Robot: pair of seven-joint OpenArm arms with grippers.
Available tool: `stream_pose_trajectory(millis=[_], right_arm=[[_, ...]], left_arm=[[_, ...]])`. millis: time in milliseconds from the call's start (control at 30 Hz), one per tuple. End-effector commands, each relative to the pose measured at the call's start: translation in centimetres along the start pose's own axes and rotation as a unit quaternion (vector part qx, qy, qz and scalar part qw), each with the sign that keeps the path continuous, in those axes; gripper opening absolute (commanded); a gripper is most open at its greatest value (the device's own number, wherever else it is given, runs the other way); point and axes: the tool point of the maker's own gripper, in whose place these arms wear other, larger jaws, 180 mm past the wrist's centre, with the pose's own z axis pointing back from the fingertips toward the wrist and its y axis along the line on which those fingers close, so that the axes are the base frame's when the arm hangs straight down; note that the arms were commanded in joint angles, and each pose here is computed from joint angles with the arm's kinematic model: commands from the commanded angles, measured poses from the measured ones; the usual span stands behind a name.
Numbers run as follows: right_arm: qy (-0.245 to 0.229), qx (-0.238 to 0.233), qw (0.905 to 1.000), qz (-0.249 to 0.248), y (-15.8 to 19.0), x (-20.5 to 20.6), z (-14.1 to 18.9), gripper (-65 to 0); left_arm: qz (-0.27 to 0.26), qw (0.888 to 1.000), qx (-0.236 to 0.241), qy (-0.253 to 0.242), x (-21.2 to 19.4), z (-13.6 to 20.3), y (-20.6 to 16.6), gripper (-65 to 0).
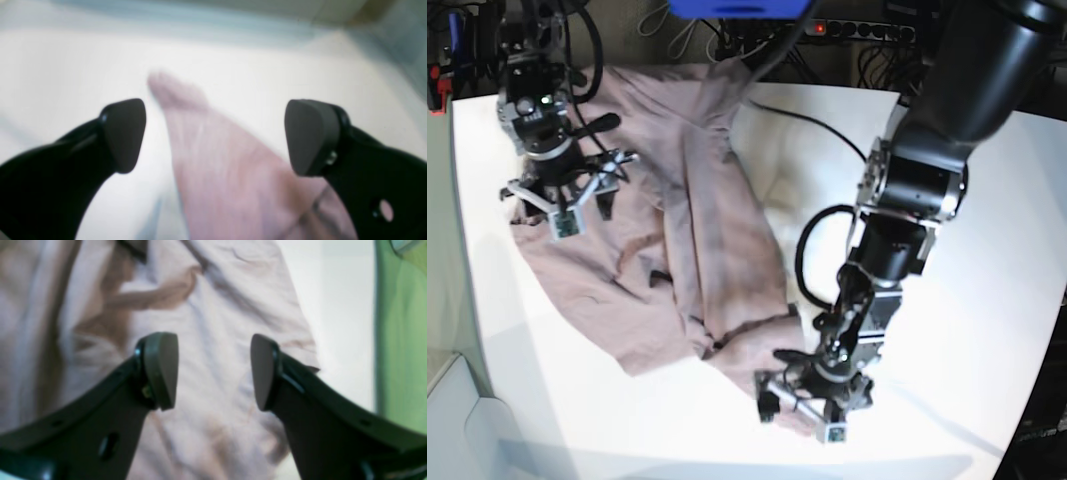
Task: Layout the t-shirt on the table in an organized manner, then fold the t-shirt properly
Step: 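Grasp the bunched shirt fabric with the left gripper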
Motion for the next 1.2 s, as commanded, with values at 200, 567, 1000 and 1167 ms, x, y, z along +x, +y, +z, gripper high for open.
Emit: stream_pose_trajectory(millis=[200,567,1000,1167], right_arm=[[-0.028,0.000,0.9996,-0.003,0.0,1.6,0.2,-30.5],[-0.038,-0.002,0.9993,-0.005,-0.2,2.4,-0.1,-30.5],[-0.035,-0.005,0.9994,-0.005,-0.4,2.3,-0.2,-30.6],[-0.034,-0.006,0.9994,-0.003,-0.6,2.2,-0.1,-30.6]], left_arm=[[-0.037,0.999,-0.003,-0.029,2.8,3.6,2.5,-0.3],[-0.040,0.999,-0.017,0.027,-4.2,7.3,1.7,-0.2],[-0.020,0.998,-0.039,0.044,-6.3,7.0,-1.1,-10.3],[-0.005,0.997,-0.036,0.074,-8.3,6.1,-1.4,-30.9]])
